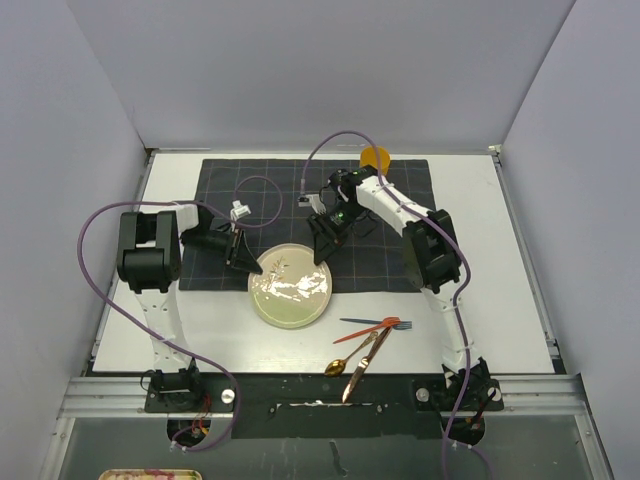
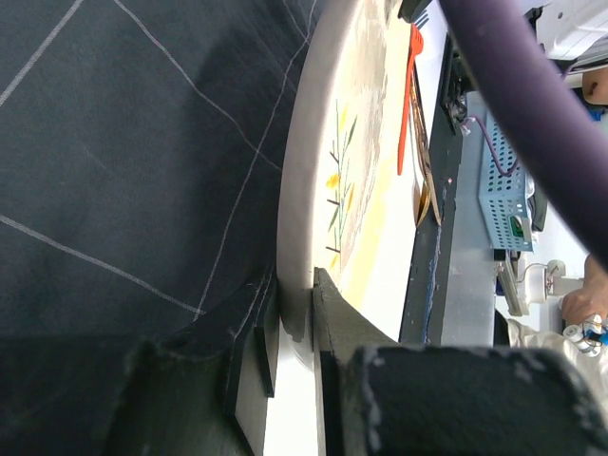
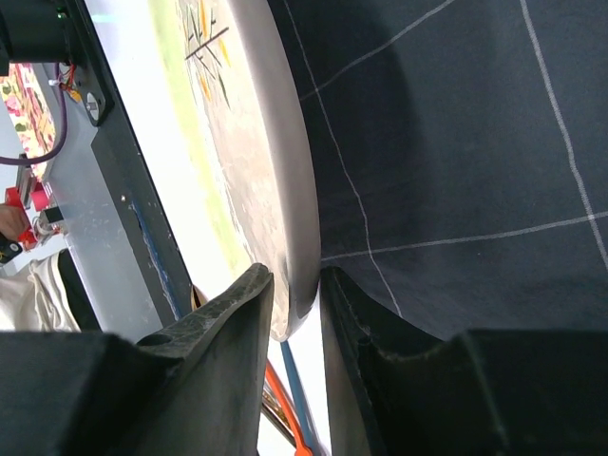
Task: Set the dinner table for one person
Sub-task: Pick up the plate at the center of the board.
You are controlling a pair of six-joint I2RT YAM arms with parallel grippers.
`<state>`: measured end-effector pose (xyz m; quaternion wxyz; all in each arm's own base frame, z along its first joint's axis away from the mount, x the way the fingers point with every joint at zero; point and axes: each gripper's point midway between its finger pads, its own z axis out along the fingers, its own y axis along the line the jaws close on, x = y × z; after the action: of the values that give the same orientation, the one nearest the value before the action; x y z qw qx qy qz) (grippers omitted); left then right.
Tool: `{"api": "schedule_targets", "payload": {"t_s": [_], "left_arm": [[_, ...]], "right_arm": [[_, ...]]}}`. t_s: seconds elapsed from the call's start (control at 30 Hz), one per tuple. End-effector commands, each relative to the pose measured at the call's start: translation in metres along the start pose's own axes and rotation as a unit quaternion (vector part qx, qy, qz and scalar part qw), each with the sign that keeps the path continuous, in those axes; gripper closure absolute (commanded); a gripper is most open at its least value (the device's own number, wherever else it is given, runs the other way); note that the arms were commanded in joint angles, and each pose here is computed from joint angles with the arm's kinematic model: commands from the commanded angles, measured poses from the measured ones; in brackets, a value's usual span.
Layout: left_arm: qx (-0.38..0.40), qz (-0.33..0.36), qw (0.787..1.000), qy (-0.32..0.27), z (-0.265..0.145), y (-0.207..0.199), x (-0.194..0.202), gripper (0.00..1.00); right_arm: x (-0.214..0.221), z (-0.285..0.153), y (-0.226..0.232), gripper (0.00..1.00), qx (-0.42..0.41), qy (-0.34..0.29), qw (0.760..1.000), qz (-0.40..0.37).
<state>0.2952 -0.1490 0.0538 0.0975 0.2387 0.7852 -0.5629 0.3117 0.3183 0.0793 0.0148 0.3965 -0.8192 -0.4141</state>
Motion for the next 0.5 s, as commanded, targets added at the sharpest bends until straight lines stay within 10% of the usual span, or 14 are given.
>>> {"api": "schedule_targets", "payload": {"t_s": [0.0, 0.47], "left_arm": [[0.032, 0.015, 0.998, -0.051, -0.008, -0.015, -0.026, 1.00], [0.018, 0.011, 0.996, -0.086, -0.026, -0.013, -0.032, 1.00]], "right_arm": [[-0.010, -0.022, 0.025, 0.72, -0.005, -0.027, 0.999, -0.035], [-0.016, -0.036, 0.023, 0.66, -0.031, -0.058, 0.998, -0.009]]}}
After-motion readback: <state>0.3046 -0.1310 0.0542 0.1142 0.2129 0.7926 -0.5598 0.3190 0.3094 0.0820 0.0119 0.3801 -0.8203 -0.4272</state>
